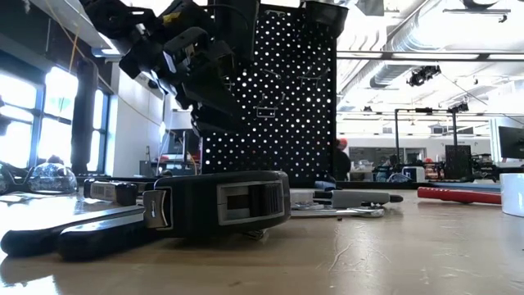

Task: Hang tools onto peg board
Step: Put the silver socket into the black bin on the pegboard

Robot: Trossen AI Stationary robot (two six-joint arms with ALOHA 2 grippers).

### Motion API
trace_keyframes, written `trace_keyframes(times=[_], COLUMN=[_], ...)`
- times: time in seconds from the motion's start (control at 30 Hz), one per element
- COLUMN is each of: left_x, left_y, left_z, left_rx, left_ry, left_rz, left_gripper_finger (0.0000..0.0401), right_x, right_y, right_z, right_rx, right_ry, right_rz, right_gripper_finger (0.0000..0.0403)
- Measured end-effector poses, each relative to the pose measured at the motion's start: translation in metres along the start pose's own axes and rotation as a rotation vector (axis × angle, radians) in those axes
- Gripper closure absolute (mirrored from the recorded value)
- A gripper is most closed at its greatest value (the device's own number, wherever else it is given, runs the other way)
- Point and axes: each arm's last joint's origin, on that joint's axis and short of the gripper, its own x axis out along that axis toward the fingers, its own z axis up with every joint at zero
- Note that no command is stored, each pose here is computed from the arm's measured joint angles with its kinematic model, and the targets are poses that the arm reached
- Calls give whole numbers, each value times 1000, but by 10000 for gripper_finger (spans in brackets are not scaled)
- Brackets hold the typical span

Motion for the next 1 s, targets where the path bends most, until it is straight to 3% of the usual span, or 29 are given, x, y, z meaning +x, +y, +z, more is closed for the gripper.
trace_keyframes(times=[0.23,0.6,1.0], left_x=[0,0,0], left_y=[0,1,1], left_z=[0,-2,-3], left_rx=[-3,-24,-47], left_ry=[3,17,30], left_rz=[5,11,12], left_gripper_finger=[208,208,208], right_x=[36,87,123], right_y=[4,-4,-19], right_z=[-21,-33,-31], right_rx=[-25,-67,-89], right_ry=[35,82,53], right_rz=[-30,-182,-240], right_gripper_finger=[216,214,214])
